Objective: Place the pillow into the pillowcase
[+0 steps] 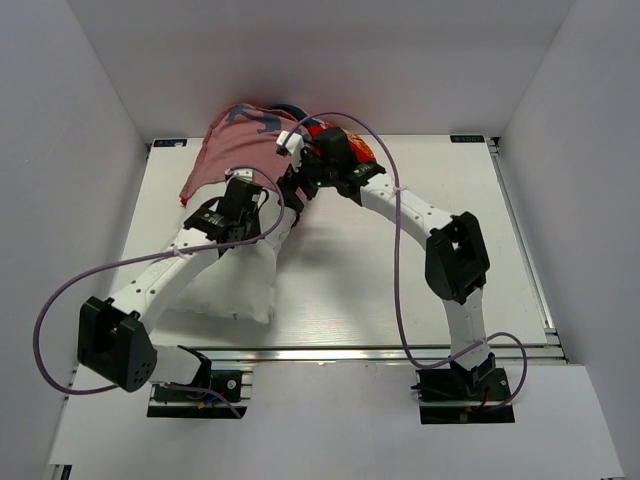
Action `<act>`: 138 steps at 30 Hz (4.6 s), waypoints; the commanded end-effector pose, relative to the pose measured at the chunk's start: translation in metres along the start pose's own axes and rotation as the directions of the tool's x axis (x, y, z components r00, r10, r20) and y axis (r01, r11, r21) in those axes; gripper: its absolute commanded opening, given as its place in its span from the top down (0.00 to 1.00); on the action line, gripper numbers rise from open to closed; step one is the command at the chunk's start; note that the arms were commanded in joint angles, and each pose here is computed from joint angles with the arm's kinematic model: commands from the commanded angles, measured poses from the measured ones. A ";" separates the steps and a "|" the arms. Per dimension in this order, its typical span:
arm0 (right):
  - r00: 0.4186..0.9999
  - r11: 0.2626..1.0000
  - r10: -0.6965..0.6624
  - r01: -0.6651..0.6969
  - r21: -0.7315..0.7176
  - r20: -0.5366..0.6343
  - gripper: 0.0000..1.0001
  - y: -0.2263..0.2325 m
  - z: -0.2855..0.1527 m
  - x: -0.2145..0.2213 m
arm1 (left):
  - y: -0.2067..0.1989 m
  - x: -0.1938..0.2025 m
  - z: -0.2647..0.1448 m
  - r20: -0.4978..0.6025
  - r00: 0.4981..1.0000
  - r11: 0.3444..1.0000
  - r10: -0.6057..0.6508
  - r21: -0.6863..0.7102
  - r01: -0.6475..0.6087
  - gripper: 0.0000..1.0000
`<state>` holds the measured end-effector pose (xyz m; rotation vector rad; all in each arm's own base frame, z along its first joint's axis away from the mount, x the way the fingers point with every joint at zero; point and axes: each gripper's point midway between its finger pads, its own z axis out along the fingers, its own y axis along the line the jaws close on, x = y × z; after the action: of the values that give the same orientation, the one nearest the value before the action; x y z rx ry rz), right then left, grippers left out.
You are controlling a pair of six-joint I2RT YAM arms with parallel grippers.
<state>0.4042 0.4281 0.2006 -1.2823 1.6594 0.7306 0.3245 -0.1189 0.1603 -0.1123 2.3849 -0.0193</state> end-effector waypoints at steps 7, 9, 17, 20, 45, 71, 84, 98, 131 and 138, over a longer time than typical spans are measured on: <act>0.993 0.958 -0.099 0.080 0.277 0.057 0.20 -0.050 0.023 -0.036 | -0.019 -0.024 -0.037 0.065 0.992 0.982 -0.107 0.165 0.095 1.00; 0.992 0.948 -0.109 0.085 0.306 0.064 0.45 -0.057 0.021 -0.038 | -0.017 -0.022 -0.040 0.068 0.991 0.981 -0.117 0.162 0.105 1.00; 0.992 0.970 -0.115 0.099 0.222 0.060 0.91 -0.044 0.004 -0.037 | -0.017 -0.024 -0.036 0.083 0.987 0.979 -0.138 0.163 0.123 1.00; 0.991 0.996 -0.075 0.069 0.052 0.112 1.00 -0.004 -0.015 -0.057 | -0.020 -0.031 -0.030 0.086 0.986 0.976 -0.144 0.176 0.128 1.00; 0.939 0.945 0.326 -0.326 -0.018 0.108 1.00 0.033 -0.124 -0.037 | -0.135 -0.126 -0.101 0.138 0.937 0.652 -0.322 0.749 0.114 1.00; 0.862 0.863 0.503 -0.505 0.013 0.067 1.00 0.015 -0.125 -0.007 | -0.223 -0.062 -0.024 0.058 0.962 0.630 -0.266 0.766 0.128 1.00; 0.970 0.971 0.240 -0.240 -0.012 0.021 0.33 0.012 -0.180 0.010 | -0.156 -0.037 -0.041 0.186 0.978 0.798 -0.097 0.601 -0.035 0.45; 0.974 0.955 -0.053 -0.015 0.296 0.219 0.11 0.014 -0.272 0.001 | -0.170 0.053 -0.100 0.285 0.832 0.753 0.475 0.358 -0.553 0.40; 0.965 0.857 0.155 -0.238 0.457 0.213 0.11 0.028 -0.312 0.072 | -0.201 -0.167 -0.133 0.161 0.964 0.643 -0.211 0.766 0.013 1.00; 0.927 0.783 0.269 -0.369 0.501 0.262 0.11 0.019 -0.311 0.086 | -0.184 -0.225 -0.198 -0.099 0.869 0.201 -0.485 0.955 0.220 1.00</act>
<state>0.2805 0.1363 0.2534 -0.6372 1.7713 0.4951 0.4102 -0.2623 0.3794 -0.1328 1.8942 -1.1057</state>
